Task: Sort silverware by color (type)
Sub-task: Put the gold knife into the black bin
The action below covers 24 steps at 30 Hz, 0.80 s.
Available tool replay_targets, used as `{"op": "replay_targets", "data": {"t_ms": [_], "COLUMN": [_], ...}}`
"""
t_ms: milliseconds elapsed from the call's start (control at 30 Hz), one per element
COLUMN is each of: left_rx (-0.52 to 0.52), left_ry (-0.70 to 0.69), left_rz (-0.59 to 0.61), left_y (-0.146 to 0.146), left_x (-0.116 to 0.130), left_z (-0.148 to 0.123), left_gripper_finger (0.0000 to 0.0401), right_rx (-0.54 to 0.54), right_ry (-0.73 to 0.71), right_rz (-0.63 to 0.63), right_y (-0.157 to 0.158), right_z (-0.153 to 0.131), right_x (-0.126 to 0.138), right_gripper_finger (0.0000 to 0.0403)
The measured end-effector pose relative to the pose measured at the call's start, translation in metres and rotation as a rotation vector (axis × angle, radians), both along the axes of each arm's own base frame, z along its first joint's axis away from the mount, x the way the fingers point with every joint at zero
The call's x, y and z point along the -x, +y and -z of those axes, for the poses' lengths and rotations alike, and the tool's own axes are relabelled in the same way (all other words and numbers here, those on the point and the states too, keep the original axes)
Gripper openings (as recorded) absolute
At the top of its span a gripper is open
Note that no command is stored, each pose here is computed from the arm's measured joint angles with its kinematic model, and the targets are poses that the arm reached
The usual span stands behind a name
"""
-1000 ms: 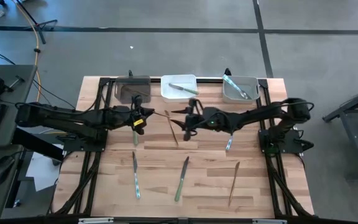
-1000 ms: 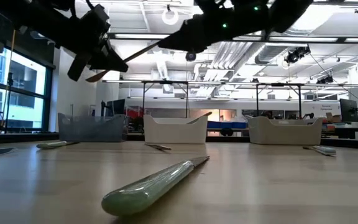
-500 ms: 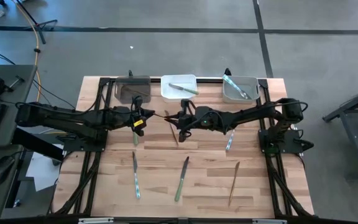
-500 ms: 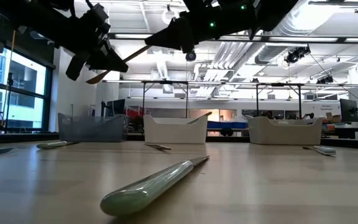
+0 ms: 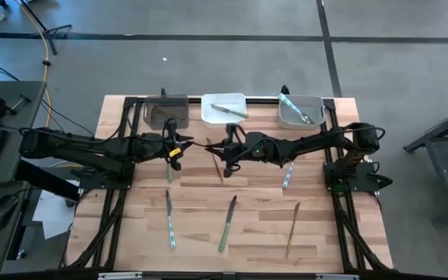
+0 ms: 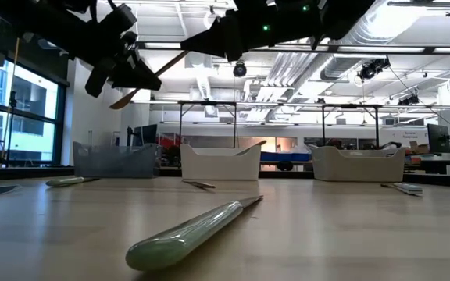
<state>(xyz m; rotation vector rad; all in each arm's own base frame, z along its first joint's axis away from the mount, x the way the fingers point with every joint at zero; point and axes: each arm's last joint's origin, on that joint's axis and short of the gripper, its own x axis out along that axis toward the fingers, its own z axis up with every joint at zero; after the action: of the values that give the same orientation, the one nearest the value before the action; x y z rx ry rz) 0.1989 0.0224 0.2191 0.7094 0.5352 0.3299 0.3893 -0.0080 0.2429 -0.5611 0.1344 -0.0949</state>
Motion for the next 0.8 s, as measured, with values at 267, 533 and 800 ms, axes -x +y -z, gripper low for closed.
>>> {"op": "replay_targets", "data": {"t_ms": [267,533,800], "left_rx": [0.03,0.181,0.245], "left_ry": [-0.035,-0.145,-0.099], "left_rz": [-0.01,0.035,0.007], "left_y": [0.0,-0.005,-0.006], "left_x": [-0.001,-0.008,-0.023], "left_z": [-0.002,-0.019,-0.017], "left_gripper_finger": [0.0116,0.0125,0.0122], "right_rx": [-0.006,-0.006,-0.006], "right_ry": [-0.007,-0.01,-0.035], "right_rz": [0.01,0.036,0.035], "right_y": [-0.004,-0.012,-0.012], "right_z": [0.0,-0.001,-0.003], "right_x": [0.0,0.0,0.0], "right_gripper_finger": [0.0,0.0,0.0]}}
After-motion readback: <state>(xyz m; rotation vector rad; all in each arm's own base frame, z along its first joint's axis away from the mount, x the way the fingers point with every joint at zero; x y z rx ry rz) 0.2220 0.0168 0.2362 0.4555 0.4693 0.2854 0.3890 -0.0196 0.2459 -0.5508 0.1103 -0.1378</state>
